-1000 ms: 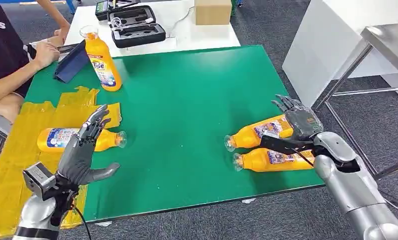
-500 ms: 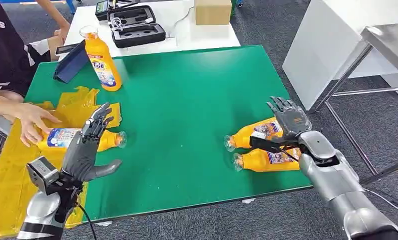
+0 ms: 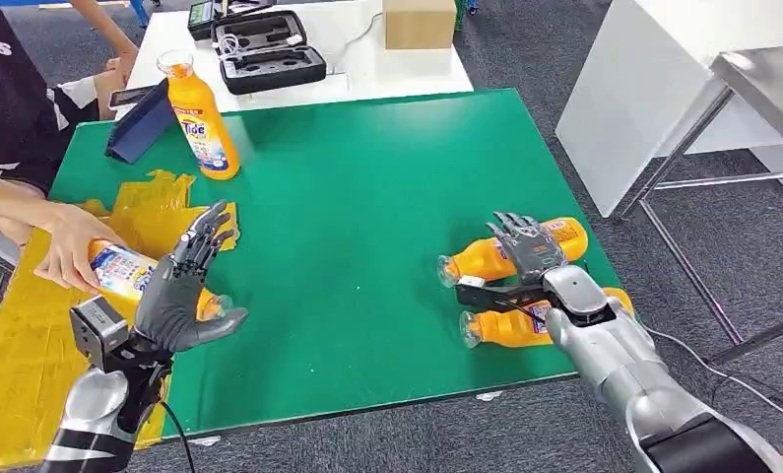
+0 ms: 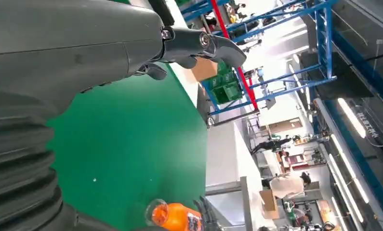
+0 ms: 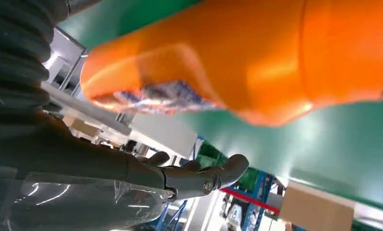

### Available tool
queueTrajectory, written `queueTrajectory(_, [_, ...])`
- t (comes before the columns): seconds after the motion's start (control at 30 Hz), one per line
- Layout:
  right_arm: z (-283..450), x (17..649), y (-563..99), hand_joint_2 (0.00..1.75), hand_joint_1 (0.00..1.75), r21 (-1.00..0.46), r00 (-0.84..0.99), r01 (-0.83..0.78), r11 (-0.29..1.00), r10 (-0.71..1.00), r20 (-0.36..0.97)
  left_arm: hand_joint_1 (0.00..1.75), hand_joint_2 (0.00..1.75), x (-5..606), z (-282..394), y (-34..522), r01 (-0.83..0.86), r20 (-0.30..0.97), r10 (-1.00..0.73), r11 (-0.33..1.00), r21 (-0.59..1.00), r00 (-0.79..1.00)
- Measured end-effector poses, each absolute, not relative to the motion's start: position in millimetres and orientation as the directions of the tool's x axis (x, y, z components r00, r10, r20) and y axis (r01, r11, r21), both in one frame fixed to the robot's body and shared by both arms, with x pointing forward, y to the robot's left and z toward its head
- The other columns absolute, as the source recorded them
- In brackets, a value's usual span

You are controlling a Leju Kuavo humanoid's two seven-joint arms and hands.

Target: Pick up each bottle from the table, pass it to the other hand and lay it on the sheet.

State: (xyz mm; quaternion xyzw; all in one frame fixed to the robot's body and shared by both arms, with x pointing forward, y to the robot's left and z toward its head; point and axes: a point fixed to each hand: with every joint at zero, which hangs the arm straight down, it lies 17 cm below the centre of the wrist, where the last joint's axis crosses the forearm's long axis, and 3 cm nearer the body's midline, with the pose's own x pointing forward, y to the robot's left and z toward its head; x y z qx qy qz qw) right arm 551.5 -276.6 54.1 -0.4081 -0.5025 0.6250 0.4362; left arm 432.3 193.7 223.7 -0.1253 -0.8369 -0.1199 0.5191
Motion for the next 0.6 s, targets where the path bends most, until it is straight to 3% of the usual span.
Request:
queueTrajectory(0.13, [52.9, 551.2, -276.5, 1.75, 0.0, -0.983, -0.286, -0.14, -0.115, 0.955, -0.072, 0.0, 1.75, 432.5, 223.4, 193.9, 0.333, 0.899, 0.085, 0.94, 0.07, -0.429])
queueTrajectory(0.2, [33.4, 549.6, -279.3, 1.75, 0.0, -0.965, -0.258, -0.227, -0.134, 0.963, -0.073, 0.0, 1.75, 434.2, 220.9, 195.5, 0.325, 0.904, 0.083, 0.944, 0.063, -0.418])
queueTrajectory(0.33, [26.4, 553.9, -288.6, 1.75, 0.59, -0.947, -0.205, -0.287, -0.147, 0.975, -0.09, 0.0, 1.75, 435.0, 218.1, 195.7, 0.323, 0.908, 0.081, 0.944, 0.062, -0.41])
queueTrajectory(0.57, [20.4, 554.5, -295.3, 1.75, 0.59, -0.938, -0.168, -0.312, -0.151, 0.981, -0.102, 0.0, 1.75, 435.7, 214.0, 195.5, 0.323, 0.913, 0.079, 0.944, 0.059, -0.4])
queueTrajectory(0.6, [19.8, 554.4, -295.8, 1.75, 0.89, -0.937, -0.166, -0.314, -0.151, 0.981, -0.103, 0.0, 1.75, 435.6, 214.0, 195.3, 0.324, 0.913, 0.08, 0.944, 0.059, -0.4])
